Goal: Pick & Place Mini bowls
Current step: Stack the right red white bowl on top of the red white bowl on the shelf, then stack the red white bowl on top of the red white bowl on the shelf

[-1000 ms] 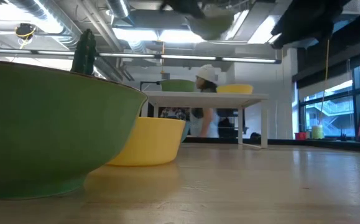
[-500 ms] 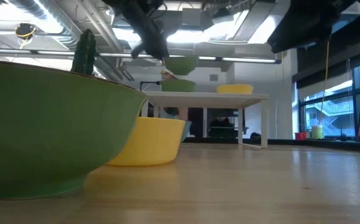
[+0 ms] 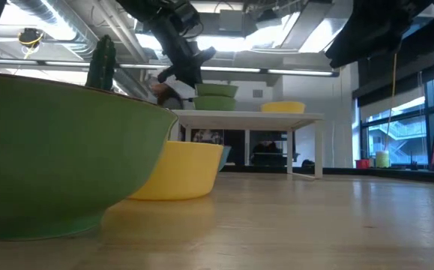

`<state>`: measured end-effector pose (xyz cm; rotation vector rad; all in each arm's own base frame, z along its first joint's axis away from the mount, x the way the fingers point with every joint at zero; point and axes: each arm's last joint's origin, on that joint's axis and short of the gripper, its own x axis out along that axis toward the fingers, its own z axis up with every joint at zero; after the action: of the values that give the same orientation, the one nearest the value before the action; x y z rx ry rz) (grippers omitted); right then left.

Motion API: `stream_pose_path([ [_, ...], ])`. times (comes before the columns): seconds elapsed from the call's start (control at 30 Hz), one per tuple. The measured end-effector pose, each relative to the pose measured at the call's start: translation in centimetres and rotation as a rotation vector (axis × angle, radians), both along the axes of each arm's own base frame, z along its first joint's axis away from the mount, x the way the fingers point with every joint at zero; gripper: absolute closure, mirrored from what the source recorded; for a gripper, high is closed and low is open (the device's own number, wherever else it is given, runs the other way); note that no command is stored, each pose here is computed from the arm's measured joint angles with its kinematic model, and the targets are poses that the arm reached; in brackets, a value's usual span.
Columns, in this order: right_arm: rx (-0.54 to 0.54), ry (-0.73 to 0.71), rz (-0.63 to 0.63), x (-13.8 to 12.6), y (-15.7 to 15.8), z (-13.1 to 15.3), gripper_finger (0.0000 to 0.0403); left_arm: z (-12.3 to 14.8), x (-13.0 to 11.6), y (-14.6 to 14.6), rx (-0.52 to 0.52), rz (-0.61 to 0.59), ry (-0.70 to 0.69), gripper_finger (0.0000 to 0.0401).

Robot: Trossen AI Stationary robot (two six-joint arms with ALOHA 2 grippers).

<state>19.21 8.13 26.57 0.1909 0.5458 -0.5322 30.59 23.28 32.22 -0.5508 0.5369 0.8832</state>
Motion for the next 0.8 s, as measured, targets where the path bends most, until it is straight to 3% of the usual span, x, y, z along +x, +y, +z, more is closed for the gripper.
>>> stream_pose_path([
  [0.17, 0.003, 0.000, 0.001, 0.0, 0.0, 0.0, 0.0198, -0.1, -0.1, -0.1, -0.012, -0.001, 0.016, 0.0376],
  [0.57, -0.005, 0.003, 0.004, 0.0, 0.0, 0.0, 0.0198, 0.1, -0.7, 0.1, 0.029, -0.016, 0.070, 0.0290],
  [0.8, -0.035, 0.029, 0.018, 0.1, 0.0, -0.2, 0.0198, 6.0, -3.2, -3.8, 0.168, -0.134, 0.081, 0.0272],
])
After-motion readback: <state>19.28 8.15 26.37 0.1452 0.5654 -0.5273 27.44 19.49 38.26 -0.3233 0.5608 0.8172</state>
